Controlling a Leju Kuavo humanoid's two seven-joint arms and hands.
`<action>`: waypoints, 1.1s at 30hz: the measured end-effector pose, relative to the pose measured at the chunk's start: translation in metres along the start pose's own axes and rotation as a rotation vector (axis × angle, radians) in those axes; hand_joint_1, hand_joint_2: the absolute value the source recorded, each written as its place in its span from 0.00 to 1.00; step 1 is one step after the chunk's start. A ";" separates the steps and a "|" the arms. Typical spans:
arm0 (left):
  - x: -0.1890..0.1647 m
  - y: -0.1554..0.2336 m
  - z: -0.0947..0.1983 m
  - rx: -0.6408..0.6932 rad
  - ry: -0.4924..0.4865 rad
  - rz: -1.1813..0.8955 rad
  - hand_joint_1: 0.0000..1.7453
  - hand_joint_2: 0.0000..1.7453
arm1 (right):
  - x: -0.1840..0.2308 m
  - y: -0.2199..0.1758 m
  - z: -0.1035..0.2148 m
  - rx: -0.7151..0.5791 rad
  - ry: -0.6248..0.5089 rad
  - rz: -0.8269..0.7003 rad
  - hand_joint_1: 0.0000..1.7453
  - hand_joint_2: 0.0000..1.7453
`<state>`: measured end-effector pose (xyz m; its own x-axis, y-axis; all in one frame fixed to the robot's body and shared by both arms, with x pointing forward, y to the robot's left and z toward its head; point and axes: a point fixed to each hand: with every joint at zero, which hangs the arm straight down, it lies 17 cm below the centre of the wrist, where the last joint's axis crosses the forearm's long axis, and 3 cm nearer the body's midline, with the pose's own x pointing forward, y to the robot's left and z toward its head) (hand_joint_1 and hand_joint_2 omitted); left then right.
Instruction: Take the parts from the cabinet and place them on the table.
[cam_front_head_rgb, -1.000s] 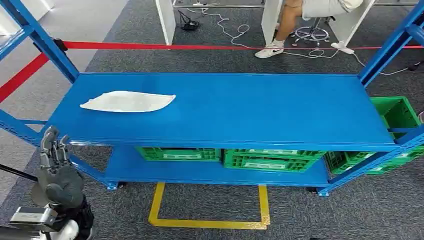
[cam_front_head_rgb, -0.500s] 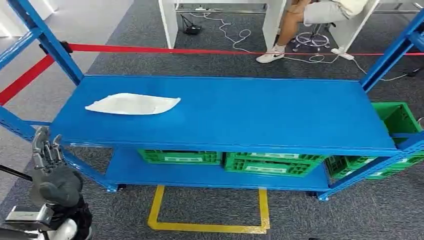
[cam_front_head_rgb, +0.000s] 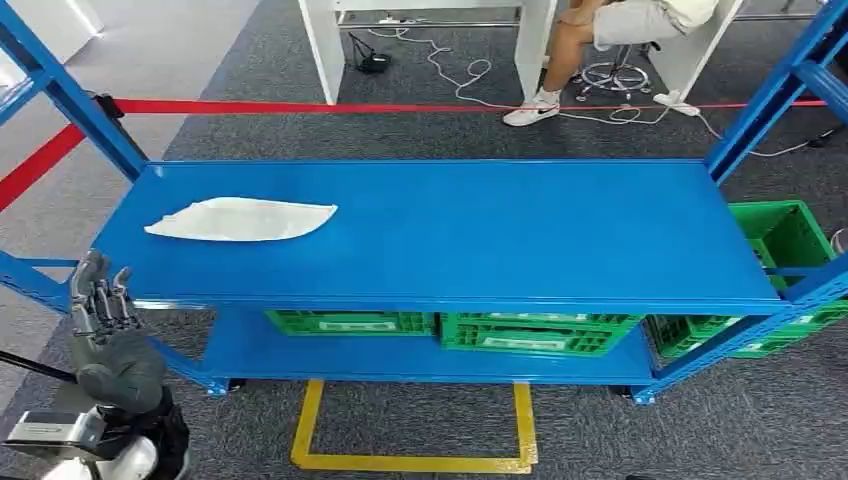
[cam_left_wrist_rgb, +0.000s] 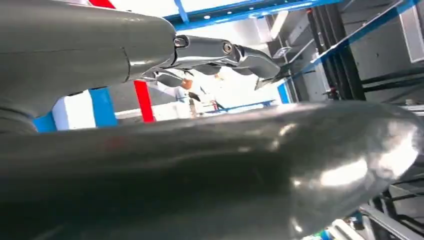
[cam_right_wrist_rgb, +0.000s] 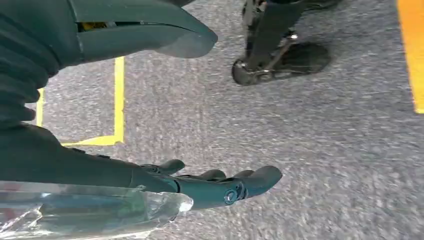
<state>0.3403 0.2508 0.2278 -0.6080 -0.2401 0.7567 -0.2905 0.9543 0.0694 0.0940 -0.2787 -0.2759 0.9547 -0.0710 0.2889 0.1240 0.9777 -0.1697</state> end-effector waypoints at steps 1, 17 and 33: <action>0.000 0.000 -0.001 0.001 -0.002 0.001 0.00 0.00 | 0.000 0.000 0.000 -0.001 0.000 0.000 0.00 1.00; 0.000 0.000 0.000 0.009 0.001 0.002 0.00 0.00 | -0.001 -0.002 0.000 -0.004 0.004 0.003 0.00 1.00; 0.001 -0.001 -0.001 0.004 -0.003 0.000 0.00 0.00 | 0.001 -0.002 -0.001 -0.001 -0.002 0.009 0.00 1.00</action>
<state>0.3407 0.2495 0.2290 -0.6099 -0.2409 0.7550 -0.2934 0.9536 0.0673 0.0951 -0.2806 -0.2759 0.9553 -0.0616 0.2891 0.1154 0.9782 -0.1729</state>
